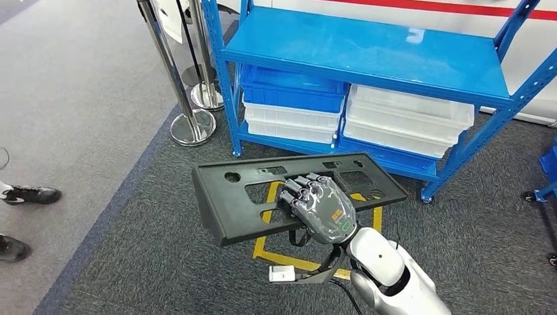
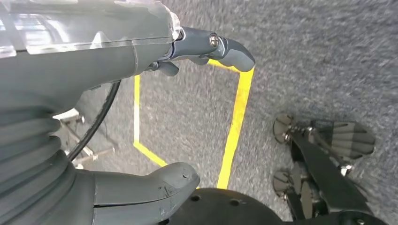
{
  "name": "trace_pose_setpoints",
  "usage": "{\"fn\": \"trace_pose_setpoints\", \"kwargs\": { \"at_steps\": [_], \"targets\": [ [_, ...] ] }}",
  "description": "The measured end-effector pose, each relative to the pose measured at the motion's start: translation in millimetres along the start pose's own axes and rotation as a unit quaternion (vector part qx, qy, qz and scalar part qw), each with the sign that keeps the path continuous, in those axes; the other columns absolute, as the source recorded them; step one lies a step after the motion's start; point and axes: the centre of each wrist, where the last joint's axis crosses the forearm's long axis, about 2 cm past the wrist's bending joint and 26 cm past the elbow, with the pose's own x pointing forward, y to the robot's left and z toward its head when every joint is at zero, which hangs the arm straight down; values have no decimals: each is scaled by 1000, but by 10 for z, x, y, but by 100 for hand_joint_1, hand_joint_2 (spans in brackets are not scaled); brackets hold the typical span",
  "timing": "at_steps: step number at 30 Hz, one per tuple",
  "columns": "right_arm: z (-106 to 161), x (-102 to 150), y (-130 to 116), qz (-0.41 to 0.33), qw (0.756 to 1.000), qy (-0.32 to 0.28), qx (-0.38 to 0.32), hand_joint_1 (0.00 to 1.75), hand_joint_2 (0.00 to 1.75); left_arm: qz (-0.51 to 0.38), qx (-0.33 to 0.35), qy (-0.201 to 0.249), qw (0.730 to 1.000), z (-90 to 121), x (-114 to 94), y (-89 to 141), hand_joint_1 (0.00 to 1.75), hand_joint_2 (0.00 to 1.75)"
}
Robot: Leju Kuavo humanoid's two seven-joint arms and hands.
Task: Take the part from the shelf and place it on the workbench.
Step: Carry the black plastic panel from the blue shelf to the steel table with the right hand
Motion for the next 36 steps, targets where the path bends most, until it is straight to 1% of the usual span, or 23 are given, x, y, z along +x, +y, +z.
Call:
{"fn": "trace_pose_setpoints", "kwargs": {
  "at_steps": [32,36],
  "targets": [
    [-5,-28,-25,13,1000,-1,-7,175,175,1,1,5,1000,3,1,-37,0,175],
    [-17,-34,-33,15,1000,-2,-9,175,175,1,1,3,1000,2,30,-43,0,175]
  ]
}}
